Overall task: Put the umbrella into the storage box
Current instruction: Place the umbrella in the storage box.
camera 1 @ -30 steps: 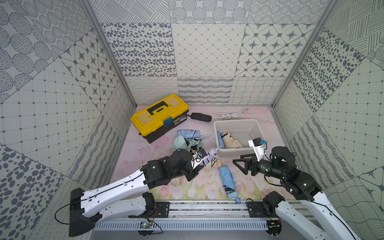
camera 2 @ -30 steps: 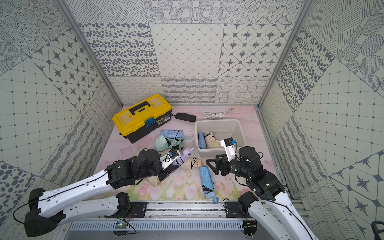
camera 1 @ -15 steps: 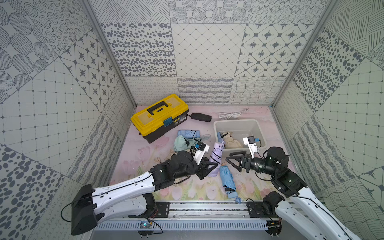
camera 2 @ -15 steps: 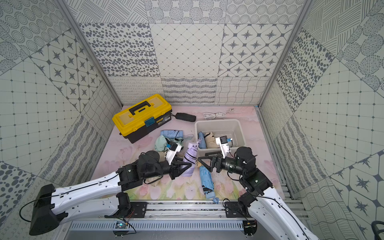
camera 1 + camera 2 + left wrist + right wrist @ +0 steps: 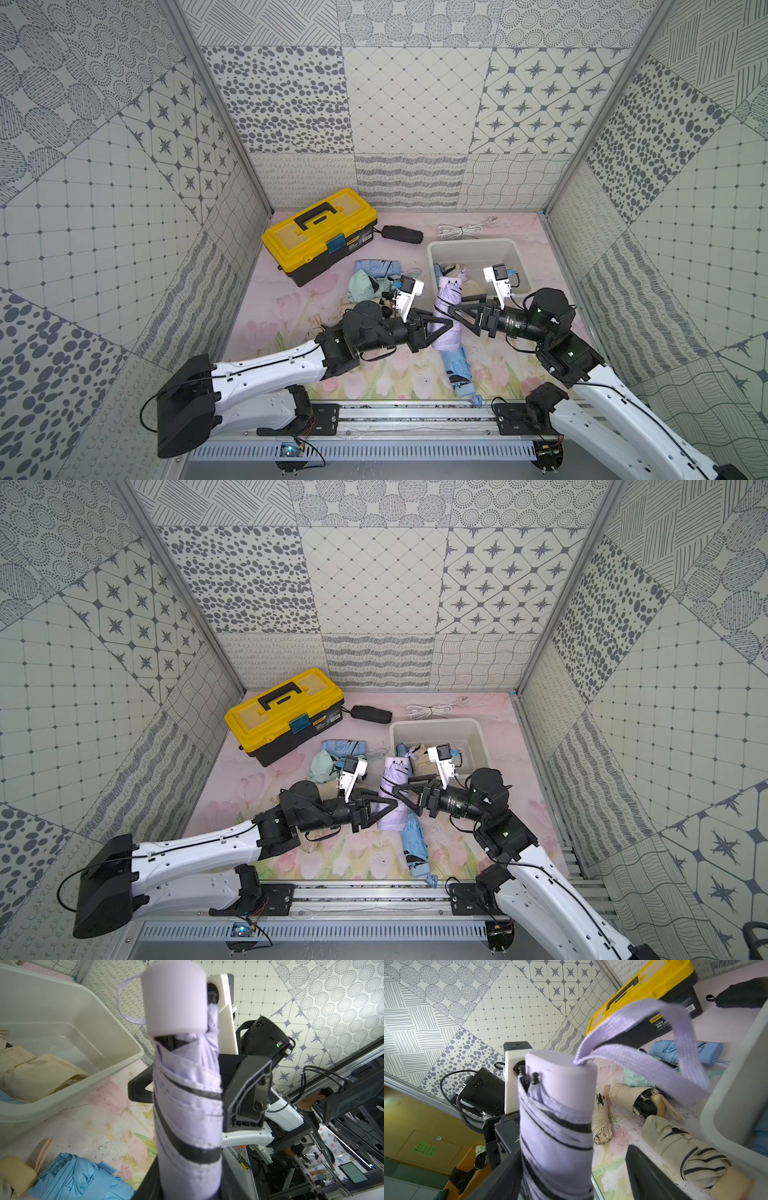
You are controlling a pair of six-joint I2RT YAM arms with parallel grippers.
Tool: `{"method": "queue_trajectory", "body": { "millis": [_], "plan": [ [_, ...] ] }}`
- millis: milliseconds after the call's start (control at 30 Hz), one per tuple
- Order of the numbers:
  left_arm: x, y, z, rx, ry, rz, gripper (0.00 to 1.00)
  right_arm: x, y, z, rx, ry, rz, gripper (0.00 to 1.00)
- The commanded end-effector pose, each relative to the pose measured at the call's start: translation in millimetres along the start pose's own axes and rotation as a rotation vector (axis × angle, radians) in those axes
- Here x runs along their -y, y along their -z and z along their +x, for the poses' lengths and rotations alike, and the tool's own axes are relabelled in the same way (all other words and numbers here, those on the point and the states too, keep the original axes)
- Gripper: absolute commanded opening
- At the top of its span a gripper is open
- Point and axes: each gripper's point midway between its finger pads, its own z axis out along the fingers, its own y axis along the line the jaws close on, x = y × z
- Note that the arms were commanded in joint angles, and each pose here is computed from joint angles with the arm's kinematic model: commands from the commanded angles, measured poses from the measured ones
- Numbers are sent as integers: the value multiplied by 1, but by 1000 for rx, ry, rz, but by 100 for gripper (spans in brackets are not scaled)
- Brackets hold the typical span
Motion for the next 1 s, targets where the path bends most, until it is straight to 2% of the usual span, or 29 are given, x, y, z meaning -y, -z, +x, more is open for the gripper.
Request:
{"method": "queue_trajectory", "body": {
  "millis": [0,267,700,800,867,967],
  "plan": [
    [56,8,-38,139,-28,254,0,-23,1,-20,54,45,-69,74],
    [57,5,-37,134,-18,274,0,-28,-3,-27,70,37,-103,58],
    [38,1,-35,126,37,209,0,-20,-12,-38,103,14,-86,37],
    [30,1,-38,136,50,184,20,-15,-16,-41,103,5,-78,34],
    [23,2,-39,136,63,167,41,-10,-18,-43,105,1,-63,31],
    [12,3,-44,142,77,146,66,2,-21,-49,102,-16,-18,28]
  ]
}}
